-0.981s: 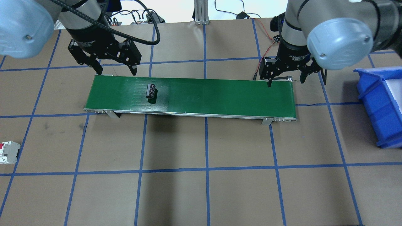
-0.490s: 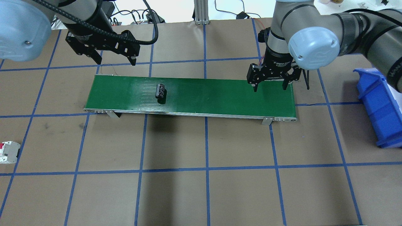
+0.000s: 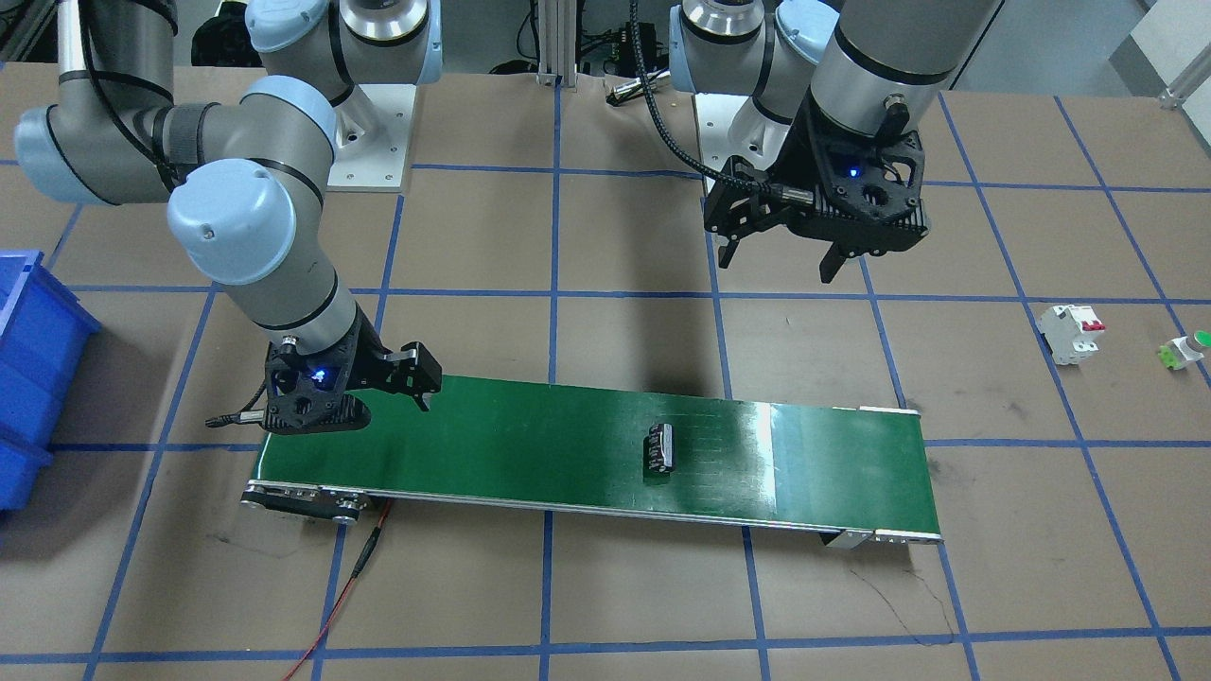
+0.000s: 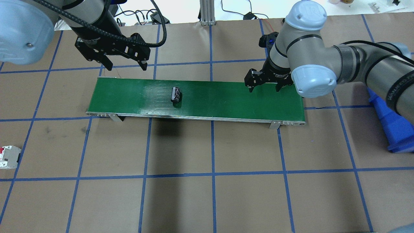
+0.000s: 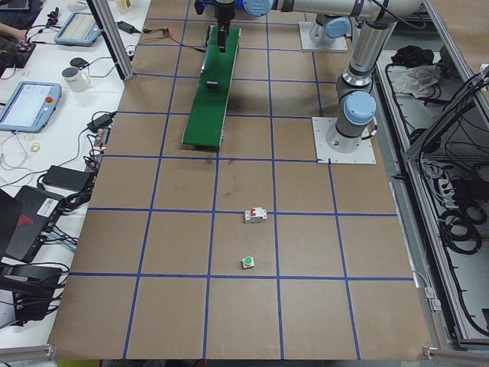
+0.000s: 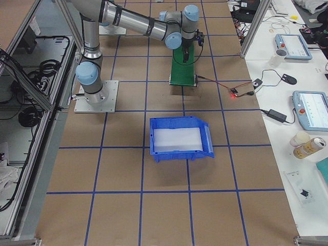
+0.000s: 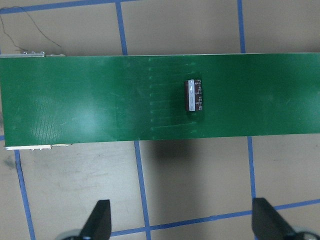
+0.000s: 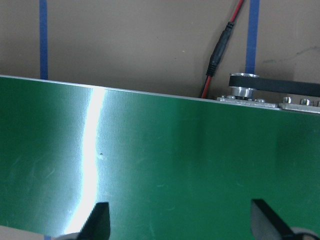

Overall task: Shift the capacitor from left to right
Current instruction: 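Raise the left gripper while the right gripper moves to the belt's far end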

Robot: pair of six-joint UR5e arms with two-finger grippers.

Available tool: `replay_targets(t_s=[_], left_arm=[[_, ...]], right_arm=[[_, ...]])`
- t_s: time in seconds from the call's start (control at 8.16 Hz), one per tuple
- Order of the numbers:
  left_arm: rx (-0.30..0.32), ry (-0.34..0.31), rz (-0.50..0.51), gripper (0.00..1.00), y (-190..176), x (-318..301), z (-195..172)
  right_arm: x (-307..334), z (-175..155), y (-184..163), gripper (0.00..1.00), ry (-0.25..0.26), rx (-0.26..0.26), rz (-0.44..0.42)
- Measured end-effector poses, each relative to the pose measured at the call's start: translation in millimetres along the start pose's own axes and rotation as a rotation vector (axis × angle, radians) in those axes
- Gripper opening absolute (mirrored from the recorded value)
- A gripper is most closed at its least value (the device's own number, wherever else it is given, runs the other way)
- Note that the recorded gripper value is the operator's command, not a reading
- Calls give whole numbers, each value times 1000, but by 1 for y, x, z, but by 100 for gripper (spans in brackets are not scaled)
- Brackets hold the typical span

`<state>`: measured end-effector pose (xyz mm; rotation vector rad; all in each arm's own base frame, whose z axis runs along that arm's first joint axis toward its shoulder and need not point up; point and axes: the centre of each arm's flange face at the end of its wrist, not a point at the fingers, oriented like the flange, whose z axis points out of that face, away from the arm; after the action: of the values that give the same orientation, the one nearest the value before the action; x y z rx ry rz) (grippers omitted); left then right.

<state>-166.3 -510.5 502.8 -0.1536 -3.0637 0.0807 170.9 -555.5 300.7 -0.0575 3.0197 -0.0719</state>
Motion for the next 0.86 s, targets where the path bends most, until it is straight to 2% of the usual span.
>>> replay_targets(t_s=[0.37,0.86], left_arm=[[-20,7,2,100,4,1,0],[-22,7,4,100,5,1,-1]], right_arm=[[42,7,-3,100,-101,18,23],[50,-4,-18,100,-120,56,13]])
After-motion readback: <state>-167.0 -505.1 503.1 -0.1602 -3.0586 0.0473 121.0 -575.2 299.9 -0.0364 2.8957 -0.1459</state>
